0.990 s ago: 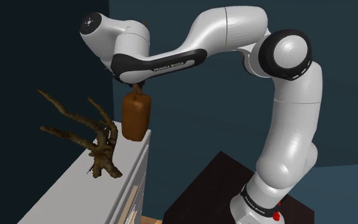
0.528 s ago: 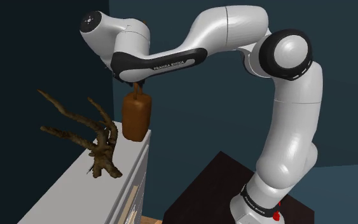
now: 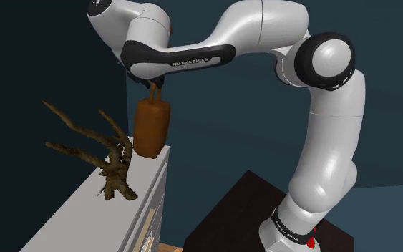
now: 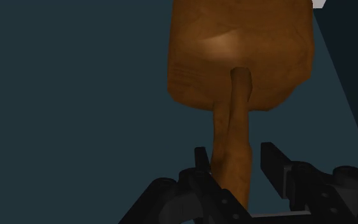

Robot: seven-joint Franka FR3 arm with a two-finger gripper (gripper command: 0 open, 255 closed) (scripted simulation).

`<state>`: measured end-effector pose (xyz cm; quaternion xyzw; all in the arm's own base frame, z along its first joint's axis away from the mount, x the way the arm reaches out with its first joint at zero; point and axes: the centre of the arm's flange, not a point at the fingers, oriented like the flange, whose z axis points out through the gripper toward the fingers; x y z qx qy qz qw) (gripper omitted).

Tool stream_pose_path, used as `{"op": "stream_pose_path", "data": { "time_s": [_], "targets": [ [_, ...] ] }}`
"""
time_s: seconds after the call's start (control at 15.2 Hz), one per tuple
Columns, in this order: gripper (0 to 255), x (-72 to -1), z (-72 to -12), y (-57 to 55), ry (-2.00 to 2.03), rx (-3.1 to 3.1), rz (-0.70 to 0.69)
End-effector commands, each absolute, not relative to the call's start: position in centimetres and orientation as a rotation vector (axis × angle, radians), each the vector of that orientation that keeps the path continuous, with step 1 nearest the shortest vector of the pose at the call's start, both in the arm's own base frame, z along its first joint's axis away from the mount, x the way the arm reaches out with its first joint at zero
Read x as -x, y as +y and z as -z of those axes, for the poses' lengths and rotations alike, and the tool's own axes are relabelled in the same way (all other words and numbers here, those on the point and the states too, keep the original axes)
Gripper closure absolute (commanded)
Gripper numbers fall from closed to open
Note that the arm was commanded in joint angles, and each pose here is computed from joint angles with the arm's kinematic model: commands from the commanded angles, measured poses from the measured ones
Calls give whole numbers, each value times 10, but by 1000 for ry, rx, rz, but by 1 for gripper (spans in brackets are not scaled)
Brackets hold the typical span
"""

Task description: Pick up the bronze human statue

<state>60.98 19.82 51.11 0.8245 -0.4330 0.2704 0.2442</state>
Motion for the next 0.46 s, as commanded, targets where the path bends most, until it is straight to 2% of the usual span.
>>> {"op": "stream_pose_path", "data": {
  "time_s": [0.0, 0.4],
  "targets": [
    [255, -609, -524, 198, -1184, -2250, -743],
    [255, -609, -546, 198, -1184, -2250, -743]
  ]
}}
